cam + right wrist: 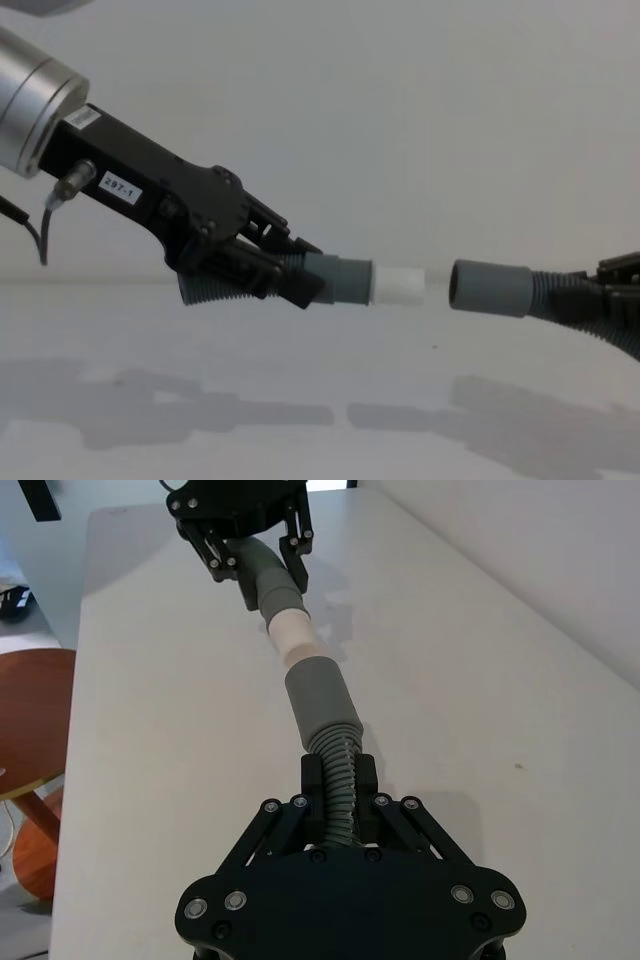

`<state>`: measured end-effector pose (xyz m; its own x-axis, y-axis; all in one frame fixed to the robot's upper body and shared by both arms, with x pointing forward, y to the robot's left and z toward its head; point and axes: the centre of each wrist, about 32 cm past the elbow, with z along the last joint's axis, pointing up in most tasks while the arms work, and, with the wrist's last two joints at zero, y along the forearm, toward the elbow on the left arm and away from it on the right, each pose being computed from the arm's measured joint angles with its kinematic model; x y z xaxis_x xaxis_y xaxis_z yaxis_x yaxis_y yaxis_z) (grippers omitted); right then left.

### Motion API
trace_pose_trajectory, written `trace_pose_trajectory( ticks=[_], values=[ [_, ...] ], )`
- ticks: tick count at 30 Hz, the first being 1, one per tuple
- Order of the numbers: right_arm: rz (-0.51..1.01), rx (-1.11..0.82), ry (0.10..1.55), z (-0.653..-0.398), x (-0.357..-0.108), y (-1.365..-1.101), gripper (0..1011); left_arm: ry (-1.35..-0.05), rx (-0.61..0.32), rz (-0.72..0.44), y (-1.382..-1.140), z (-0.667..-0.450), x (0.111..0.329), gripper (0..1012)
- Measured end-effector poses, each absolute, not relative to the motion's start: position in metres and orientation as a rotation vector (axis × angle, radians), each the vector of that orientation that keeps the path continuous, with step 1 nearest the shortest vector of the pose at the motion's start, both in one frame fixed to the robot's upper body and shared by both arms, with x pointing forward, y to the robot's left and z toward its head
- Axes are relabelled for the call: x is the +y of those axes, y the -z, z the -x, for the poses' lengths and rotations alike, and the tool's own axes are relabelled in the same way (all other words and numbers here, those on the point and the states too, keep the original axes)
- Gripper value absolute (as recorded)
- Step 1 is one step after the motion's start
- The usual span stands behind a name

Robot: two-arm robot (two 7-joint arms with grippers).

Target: Use both hands to pick up one end of the pipe from the table, align the ends, and insert them.

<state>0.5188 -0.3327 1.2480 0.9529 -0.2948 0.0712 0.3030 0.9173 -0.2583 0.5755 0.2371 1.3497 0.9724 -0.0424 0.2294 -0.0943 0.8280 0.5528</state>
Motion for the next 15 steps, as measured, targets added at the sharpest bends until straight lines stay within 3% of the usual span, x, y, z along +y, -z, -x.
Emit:
trace_pose_trajectory(
  ticks=[15],
  values=[
    [0.267, -0.031, 0.304, -0.5194, -0.3318, -1.2484, 176, -0.023, -0.237, -0.595, -1.349, -0.5764, 0.2351, 345]
  ],
)
